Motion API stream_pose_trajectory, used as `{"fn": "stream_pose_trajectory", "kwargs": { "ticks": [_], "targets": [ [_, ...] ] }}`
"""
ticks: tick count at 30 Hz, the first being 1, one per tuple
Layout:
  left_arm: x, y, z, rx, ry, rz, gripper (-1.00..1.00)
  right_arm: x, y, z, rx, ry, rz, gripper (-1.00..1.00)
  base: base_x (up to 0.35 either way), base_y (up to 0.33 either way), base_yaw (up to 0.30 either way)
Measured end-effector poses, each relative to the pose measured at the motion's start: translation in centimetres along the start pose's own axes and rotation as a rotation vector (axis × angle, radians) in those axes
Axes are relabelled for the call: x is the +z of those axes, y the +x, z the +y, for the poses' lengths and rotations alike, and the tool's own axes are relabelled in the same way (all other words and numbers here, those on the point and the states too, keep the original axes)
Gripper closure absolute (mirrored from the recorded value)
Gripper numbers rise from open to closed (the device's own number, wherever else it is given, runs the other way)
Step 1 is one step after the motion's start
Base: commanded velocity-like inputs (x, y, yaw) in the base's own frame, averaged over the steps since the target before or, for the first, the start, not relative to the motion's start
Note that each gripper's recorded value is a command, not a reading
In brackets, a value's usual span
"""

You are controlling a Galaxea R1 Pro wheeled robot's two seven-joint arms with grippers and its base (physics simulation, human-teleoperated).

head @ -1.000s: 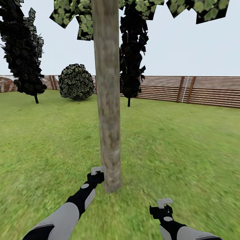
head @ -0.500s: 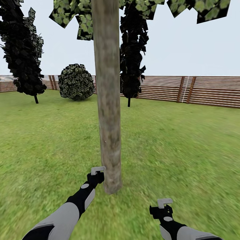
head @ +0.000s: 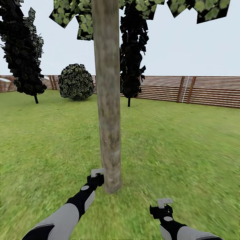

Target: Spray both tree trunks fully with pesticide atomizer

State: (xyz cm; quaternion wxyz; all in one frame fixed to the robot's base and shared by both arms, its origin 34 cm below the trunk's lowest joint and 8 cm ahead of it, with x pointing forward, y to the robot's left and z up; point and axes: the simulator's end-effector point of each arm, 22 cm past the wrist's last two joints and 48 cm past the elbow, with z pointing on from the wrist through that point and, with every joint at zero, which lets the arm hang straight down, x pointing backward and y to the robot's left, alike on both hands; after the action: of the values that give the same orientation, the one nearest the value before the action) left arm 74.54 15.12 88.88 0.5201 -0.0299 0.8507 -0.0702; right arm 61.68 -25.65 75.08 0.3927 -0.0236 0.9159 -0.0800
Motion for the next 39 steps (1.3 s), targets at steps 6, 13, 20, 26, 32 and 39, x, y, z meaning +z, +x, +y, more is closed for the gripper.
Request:
{"fn": "stream_pose_trajectory", "kwargs": {
  "ticks": [6,13,20,26,32,39],
  "targets": [
    [0.0,0.0,-0.1,0.001,0.003,-0.002,1.0,0.0,0.0,0.0,0.0,0.0,-0.001,-1.0,-0.082,0.0,0.0],
    [0.1,-1.1,-0.2,0.007,0.008,0.001,1.0,0.0,0.0,-0.1,0.0,0.001,-0.001,-1.0,-0.006,0.0,0.0],
    [-1.2,-11.5,1.4,-0.01,0.011,0.065,1.0,0.0,0.0,0.0,0.0,0.0,0.0,-1.0,0.0,0.0,0.0],
    [-3.6,-16.2,0.2,-0.022,0.089,0.071,1.0,0.0,0.0,0.0,-0.001,0.0,0.0,-1.0,0.0,0.0,0.0],
    [-5.6,-17.7,0.4,-0.037,0.087,0.132,1.0,-0.1,0.1,0.0,-0.001,0.0,0.002,-1.0,0.0,0.0,0.0],
    [-6.4,-23.9,-0.5,-0.03,0.098,0.114,1.0,-0.1,0.2,0.0,-0.002,-0.001,0.002,-1.0,0.0,0.0,0.0]
  ]
}}
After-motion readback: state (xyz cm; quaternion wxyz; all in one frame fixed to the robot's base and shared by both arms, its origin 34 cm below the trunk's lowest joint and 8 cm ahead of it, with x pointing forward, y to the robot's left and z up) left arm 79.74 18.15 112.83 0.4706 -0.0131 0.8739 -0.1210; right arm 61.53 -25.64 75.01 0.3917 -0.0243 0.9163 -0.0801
